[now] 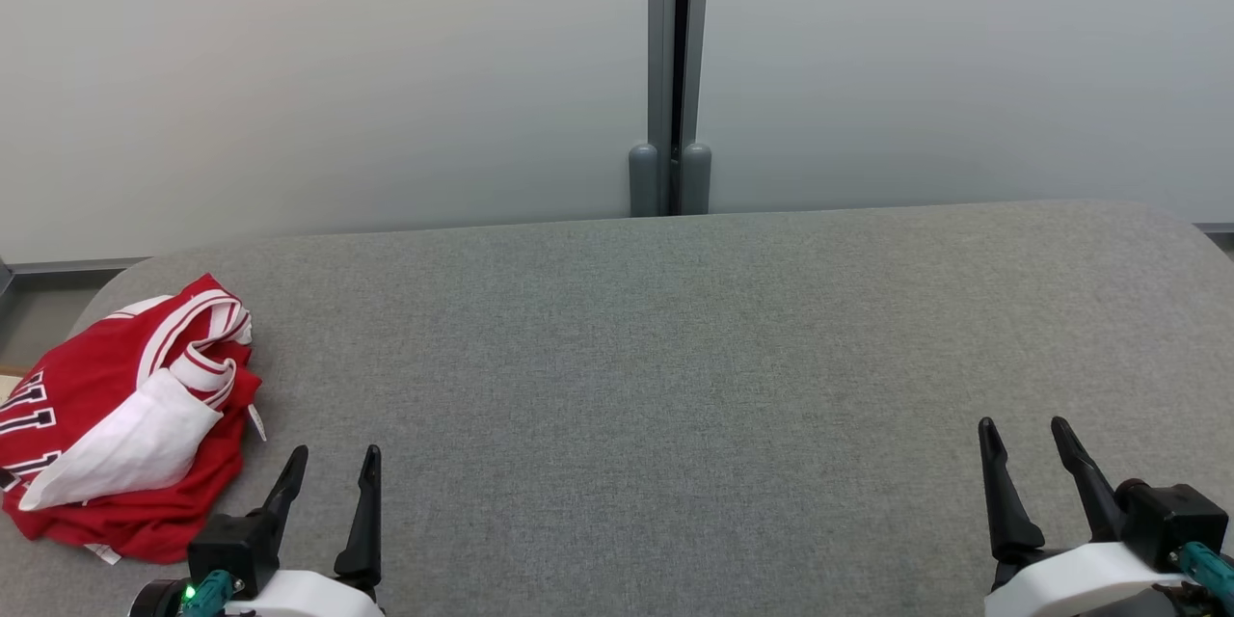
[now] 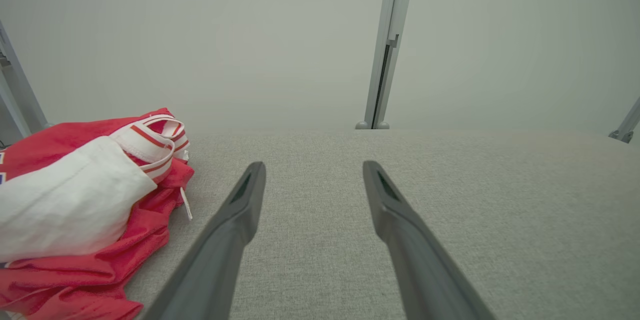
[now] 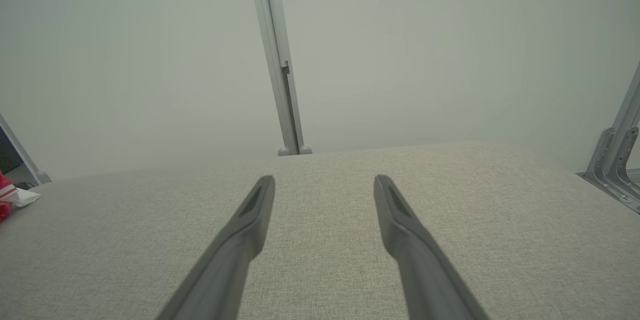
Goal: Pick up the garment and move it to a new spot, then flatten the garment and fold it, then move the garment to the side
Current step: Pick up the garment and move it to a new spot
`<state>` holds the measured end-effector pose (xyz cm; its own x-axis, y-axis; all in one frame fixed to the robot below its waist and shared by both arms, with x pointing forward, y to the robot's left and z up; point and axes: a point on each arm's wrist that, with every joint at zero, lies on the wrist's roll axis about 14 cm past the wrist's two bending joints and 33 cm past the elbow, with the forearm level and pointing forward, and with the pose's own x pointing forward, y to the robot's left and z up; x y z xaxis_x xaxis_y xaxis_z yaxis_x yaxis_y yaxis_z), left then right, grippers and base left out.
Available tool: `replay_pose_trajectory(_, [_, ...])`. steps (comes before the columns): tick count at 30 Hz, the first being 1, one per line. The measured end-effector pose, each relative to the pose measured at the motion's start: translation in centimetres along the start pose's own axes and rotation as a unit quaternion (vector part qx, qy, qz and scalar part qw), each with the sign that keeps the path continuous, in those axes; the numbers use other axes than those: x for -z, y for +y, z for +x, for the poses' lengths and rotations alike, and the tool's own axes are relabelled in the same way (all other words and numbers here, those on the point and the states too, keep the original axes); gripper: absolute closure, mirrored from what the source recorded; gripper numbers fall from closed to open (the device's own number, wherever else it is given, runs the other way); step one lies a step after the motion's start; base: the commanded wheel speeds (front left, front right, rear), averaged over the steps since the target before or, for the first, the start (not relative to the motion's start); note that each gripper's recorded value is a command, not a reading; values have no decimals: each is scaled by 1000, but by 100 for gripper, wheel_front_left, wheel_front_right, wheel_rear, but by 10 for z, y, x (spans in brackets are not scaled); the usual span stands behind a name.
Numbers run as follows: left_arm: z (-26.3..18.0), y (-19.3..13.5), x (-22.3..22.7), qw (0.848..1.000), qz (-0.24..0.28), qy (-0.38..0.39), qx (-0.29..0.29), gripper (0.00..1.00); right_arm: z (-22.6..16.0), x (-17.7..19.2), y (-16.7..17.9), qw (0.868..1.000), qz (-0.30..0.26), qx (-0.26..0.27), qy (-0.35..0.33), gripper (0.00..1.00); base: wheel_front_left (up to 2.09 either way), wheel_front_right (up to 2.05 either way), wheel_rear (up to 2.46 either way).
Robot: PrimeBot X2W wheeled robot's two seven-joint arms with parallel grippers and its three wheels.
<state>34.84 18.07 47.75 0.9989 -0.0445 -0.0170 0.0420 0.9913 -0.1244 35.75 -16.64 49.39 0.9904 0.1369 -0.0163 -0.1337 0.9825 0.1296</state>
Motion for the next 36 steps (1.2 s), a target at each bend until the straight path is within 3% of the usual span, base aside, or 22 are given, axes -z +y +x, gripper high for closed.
replay_pose_trajectory(8, [0, 6, -3, 1000, 0, -4, -9, 0, 3, 1, 2, 1000, -1, -4, 3, 0, 0, 0, 0])
replay_pose_trajectory(16, [-7, 36, -17, 998, -10, -27, -56, 0, 22, -1, 32, 999, -9, -51, 6, 0, 0, 0, 0])
replay_pose_trajectory(25, [-51, 96, -27, 987, -3, -44, -155, 0, 48, 5, 103, 988, -13, -152, 19, 0, 0, 0, 0])
replay_pose_trajectory(36, [-120, 155, -37, 959, 1, -66, -274, 0, 64, 11, 203, 958, -13, -285, 30, 0, 0, 0, 0])
